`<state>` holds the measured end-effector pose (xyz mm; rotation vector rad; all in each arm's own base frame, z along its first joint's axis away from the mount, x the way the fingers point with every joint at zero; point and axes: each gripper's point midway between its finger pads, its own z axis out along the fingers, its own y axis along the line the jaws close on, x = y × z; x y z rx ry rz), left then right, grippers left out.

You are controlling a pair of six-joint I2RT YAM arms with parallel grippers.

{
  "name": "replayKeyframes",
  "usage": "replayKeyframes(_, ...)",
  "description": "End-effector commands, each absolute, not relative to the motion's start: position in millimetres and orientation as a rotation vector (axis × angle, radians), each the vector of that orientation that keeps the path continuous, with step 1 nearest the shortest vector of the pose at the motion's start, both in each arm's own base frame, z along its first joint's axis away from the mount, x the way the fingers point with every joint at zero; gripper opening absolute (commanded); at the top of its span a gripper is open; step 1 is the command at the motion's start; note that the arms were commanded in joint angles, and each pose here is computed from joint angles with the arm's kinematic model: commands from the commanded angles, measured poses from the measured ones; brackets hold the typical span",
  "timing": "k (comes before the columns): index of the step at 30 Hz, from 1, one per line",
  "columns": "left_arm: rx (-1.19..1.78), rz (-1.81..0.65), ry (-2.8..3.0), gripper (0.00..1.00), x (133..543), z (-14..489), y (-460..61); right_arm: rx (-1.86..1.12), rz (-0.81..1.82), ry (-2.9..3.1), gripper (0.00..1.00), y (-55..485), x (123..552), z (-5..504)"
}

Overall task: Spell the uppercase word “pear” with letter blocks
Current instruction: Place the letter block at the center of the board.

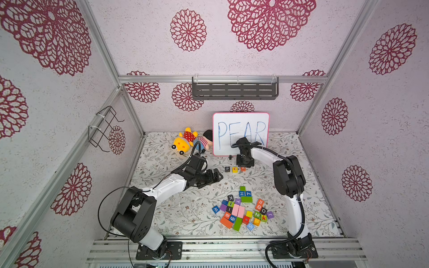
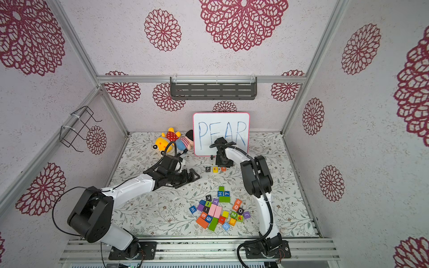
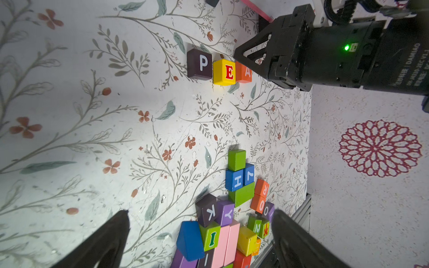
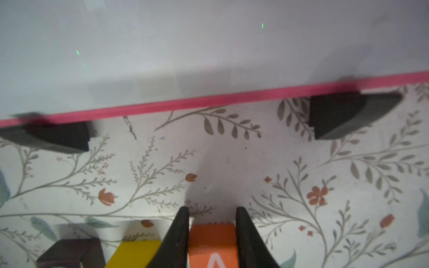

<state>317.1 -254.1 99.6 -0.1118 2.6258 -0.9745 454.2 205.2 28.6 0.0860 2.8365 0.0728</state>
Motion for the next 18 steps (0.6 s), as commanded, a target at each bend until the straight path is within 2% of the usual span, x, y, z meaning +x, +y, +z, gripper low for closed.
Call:
replayKeyframes(1,-0.089,-0.994,2.568,0.98,322.2,113.6,-253.3,0.113,0.107,2.875,0.25,213.3,445.5,28.2)
replayKeyframes(9,-0.089,-1.000,2.566,0.98,322.1,113.4,-253.8,0.113,0.122,2.890,0.26,216.1,440.2,23.3)
replayKeyframes(18,-0.090,-0.997,2.569,0.98,321.9,113.4,-253.4,0.111,0.107,2.865,0.43,216.1,448.7,34.4)
